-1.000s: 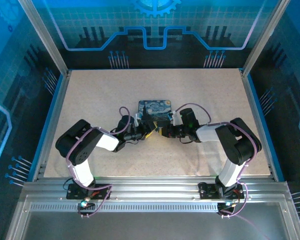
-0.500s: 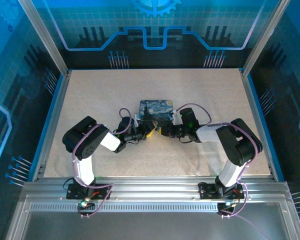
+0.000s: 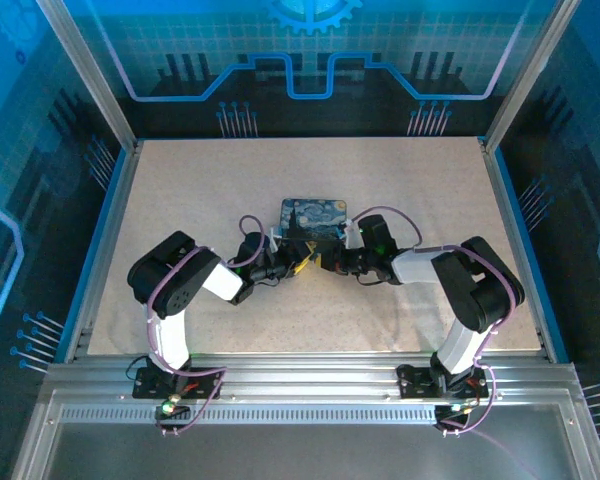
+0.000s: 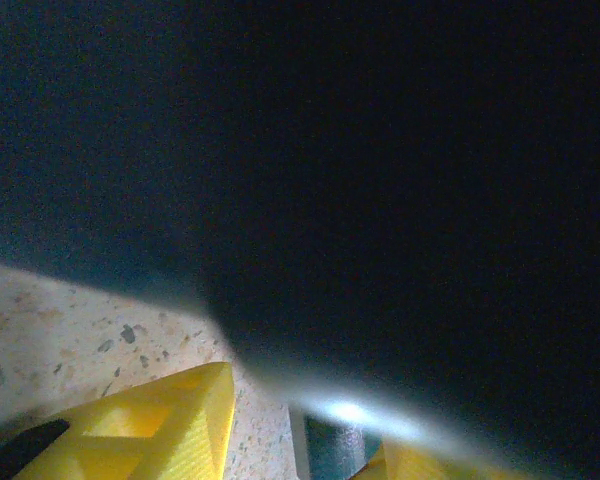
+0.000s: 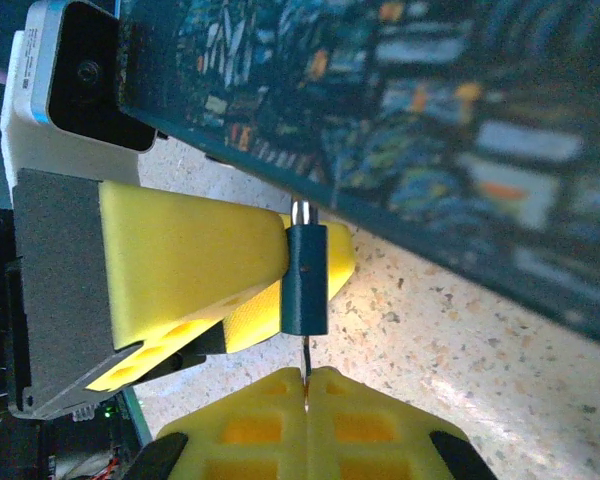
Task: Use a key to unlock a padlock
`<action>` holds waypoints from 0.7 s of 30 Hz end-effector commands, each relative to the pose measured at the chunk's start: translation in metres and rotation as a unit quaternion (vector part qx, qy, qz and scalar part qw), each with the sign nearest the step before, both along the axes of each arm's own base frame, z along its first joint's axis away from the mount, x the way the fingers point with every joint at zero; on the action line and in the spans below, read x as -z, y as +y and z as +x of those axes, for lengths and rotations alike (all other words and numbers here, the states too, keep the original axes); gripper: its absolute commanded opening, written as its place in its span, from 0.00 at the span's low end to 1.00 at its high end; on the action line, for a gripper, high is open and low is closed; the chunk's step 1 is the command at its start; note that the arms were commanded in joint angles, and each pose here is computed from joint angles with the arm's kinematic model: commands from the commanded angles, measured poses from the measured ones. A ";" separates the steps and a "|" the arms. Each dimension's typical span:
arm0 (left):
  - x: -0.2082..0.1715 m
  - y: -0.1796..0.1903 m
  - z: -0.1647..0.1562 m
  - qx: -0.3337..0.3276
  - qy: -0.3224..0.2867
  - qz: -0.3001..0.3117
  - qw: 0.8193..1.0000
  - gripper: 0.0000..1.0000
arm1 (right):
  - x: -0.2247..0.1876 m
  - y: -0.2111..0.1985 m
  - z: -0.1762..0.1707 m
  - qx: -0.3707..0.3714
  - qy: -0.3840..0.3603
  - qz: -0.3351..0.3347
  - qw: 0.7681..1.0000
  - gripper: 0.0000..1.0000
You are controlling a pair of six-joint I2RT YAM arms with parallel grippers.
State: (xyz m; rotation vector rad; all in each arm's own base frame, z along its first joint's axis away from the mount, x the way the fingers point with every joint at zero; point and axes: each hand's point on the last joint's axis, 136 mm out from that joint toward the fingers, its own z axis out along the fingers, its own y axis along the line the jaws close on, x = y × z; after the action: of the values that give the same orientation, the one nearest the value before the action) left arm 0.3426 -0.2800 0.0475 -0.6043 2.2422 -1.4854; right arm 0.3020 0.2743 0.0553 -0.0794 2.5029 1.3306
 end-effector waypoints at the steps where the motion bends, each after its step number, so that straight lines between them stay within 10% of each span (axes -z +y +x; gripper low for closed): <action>1: 0.000 -0.011 -0.002 0.014 0.001 -0.006 1.000 0.44 | -0.006 0.015 -0.007 -0.020 0.020 0.020 0.999 0.00; 13: -0.004 -0.014 -0.002 0.017 -0.003 -0.005 1.000 0.24 | -0.014 0.016 -0.008 -0.020 0.031 0.037 0.999 0.05; 21: -0.013 -0.010 -0.002 0.020 -0.016 0.015 1.000 0.12 | -0.016 -0.013 -0.006 0.003 0.009 -0.002 1.000 0.29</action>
State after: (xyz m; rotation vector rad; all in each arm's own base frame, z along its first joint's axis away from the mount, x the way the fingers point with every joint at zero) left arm 0.3440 -0.2864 0.0552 -0.5749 2.2394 -1.4885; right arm 0.2982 0.2721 0.0636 -0.0408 2.5225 1.3607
